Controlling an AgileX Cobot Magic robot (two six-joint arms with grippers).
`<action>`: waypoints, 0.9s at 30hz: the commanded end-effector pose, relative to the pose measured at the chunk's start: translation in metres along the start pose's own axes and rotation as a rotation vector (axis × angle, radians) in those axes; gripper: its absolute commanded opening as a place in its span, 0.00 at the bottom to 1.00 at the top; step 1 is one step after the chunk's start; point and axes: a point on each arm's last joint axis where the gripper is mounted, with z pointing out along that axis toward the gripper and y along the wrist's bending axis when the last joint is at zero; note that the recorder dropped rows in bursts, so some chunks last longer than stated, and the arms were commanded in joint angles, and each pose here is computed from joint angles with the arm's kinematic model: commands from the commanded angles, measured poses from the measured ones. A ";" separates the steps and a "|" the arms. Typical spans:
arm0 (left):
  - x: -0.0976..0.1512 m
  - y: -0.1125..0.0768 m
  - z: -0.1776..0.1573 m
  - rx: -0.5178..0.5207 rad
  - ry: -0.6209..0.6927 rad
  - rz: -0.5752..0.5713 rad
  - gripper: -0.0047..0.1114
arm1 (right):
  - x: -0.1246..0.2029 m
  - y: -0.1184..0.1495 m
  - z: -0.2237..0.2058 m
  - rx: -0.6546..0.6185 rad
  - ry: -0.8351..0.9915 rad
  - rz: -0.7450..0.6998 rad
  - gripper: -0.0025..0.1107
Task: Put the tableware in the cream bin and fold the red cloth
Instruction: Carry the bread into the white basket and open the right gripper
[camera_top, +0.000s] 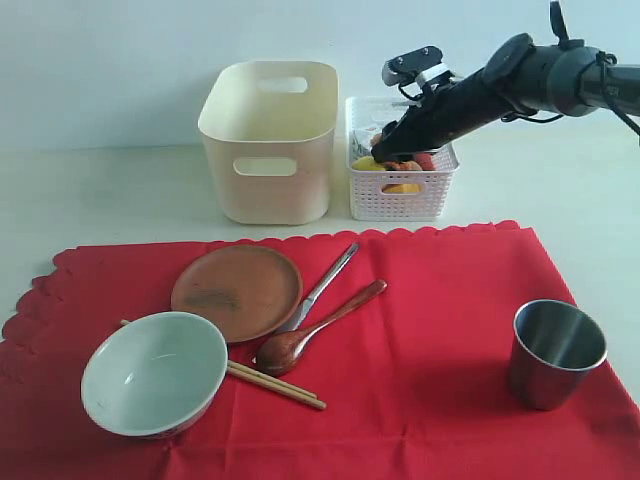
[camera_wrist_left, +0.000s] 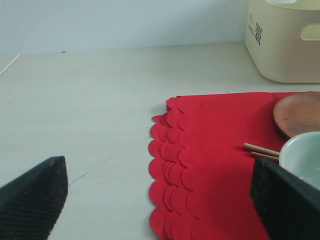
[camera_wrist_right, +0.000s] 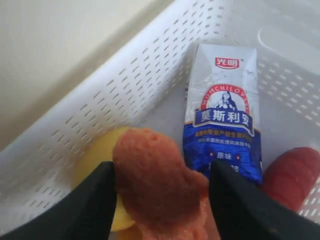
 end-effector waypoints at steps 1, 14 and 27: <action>0.000 0.000 0.000 -0.003 -0.013 0.002 0.85 | -0.018 -0.001 -0.021 0.017 -0.047 -0.009 0.57; 0.000 0.000 0.000 -0.003 -0.013 0.002 0.85 | -0.053 0.014 -0.089 0.008 0.004 0.043 0.61; 0.000 0.000 0.000 -0.003 -0.013 0.002 0.85 | -0.047 0.030 -0.140 -0.003 0.292 0.177 0.59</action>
